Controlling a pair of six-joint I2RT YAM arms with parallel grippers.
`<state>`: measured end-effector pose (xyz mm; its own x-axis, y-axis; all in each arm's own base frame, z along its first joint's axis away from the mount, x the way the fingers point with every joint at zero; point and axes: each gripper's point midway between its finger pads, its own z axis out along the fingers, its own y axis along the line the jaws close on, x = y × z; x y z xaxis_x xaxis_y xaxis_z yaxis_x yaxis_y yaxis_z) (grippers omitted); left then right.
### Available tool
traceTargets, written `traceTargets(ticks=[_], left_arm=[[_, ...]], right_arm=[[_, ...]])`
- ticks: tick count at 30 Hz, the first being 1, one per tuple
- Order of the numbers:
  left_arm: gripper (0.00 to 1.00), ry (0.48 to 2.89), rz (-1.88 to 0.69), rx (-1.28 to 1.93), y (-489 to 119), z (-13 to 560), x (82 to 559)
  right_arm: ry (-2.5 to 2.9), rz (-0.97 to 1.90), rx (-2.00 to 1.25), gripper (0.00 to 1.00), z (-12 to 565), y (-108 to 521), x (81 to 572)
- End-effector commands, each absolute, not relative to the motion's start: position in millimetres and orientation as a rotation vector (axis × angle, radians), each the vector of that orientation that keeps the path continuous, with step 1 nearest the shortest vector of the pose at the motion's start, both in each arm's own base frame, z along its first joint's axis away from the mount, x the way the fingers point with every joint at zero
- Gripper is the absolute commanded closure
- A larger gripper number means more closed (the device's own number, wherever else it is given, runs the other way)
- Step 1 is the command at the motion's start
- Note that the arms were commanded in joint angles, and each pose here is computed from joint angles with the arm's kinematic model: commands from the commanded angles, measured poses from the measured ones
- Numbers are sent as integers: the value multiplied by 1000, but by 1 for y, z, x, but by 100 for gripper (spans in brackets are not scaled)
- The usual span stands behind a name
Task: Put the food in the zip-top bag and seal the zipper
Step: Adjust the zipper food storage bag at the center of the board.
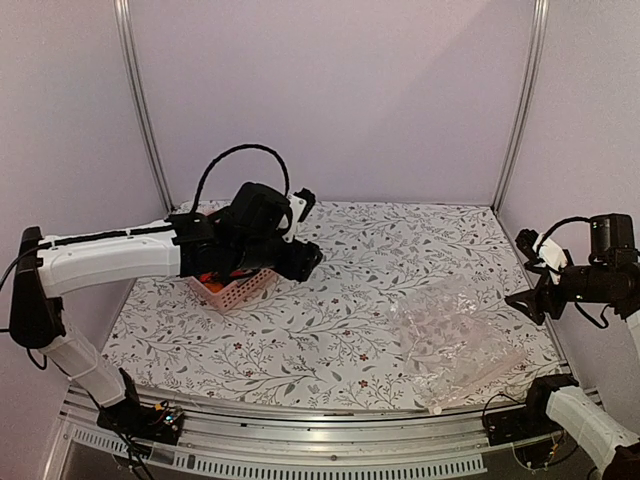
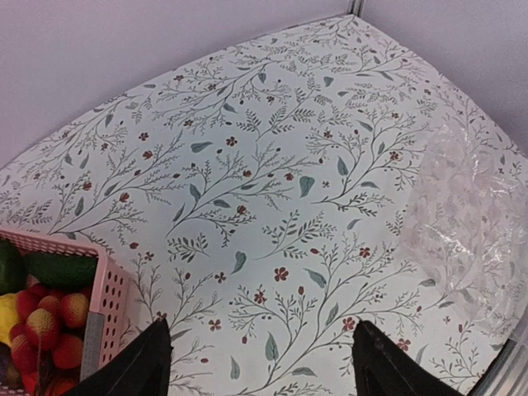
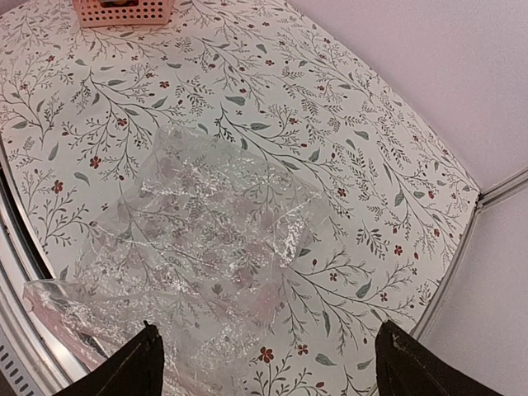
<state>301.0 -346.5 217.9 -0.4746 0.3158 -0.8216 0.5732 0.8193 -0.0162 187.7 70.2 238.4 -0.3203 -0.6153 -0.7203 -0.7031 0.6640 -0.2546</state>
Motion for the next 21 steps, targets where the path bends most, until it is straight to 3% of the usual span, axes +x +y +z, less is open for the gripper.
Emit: traceTargets(ticks=[1,6,13,21], left_arm=[[26,2198,-127,540,-307,209,331],[29,2323,-59,443,-277,187,363],[17,2400,-7,341,-260,154,407],[17,2469,-9,335,-256,119,439]], right_arm=[[2045,135,-1035,13,233,70,187],[2041,180,-1024,14,236,74,197],[1937,201,-944,13,256,80,226],[1855,415,-903,13,264,103,247]])
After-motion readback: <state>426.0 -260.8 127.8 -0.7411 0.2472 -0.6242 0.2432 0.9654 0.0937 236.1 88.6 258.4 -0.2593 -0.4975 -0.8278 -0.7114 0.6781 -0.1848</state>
